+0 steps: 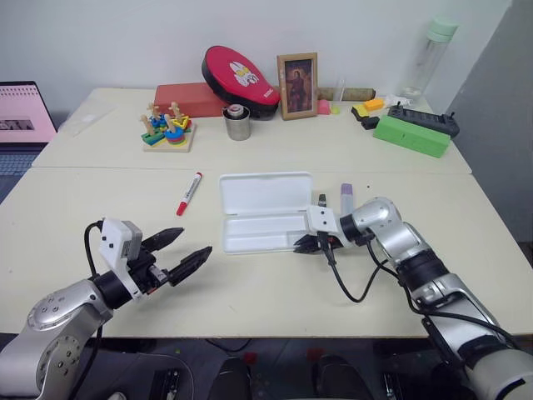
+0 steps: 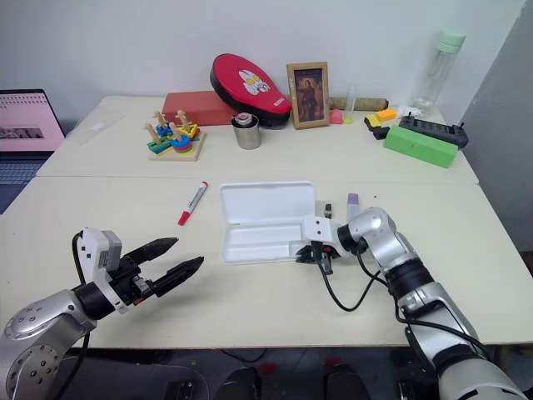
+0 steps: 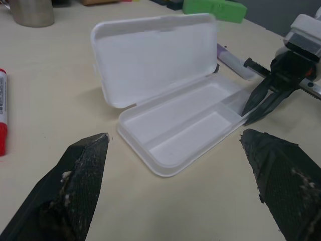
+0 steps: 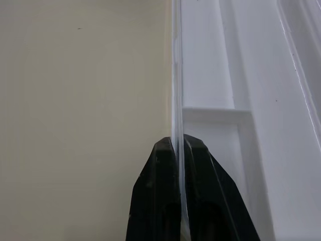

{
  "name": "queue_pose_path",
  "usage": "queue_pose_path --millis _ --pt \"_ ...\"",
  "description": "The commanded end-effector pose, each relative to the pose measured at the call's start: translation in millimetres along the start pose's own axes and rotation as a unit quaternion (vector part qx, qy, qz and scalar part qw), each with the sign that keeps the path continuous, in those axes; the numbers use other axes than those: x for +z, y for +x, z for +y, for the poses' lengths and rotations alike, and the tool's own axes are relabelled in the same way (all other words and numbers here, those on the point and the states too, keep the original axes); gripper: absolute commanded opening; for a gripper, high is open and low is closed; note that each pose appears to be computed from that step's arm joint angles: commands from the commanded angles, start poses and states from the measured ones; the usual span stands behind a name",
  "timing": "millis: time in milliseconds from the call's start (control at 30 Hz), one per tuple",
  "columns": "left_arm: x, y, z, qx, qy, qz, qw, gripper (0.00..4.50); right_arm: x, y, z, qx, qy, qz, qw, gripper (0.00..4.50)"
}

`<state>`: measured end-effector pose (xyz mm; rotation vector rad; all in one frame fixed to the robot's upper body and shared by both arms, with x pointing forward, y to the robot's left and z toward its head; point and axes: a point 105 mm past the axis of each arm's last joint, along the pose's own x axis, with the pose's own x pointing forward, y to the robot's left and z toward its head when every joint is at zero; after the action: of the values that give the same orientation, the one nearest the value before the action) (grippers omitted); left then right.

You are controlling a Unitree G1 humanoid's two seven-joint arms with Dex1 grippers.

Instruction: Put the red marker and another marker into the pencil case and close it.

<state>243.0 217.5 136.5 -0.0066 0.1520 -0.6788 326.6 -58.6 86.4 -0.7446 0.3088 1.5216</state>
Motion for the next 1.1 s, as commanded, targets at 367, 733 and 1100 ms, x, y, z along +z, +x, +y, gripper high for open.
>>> queue_pose_path --millis 367,733,1100 --pt "12 -2 -2 -0.016 0.018 -0.008 1.000 4.50 22 2 24 0.003 0.017 -0.015 1.000 0.03" --pt "10 -1 -5 -0.022 0.014 -0.004 1.000 4.50 21 8 31 -0.007 0.042 -0.013 0.999 0.03" --pt "13 3 -5 -0.030 0.018 -0.001 0.999 4.50 44 -4 24 -0.019 0.050 -0.060 0.997 1.89"
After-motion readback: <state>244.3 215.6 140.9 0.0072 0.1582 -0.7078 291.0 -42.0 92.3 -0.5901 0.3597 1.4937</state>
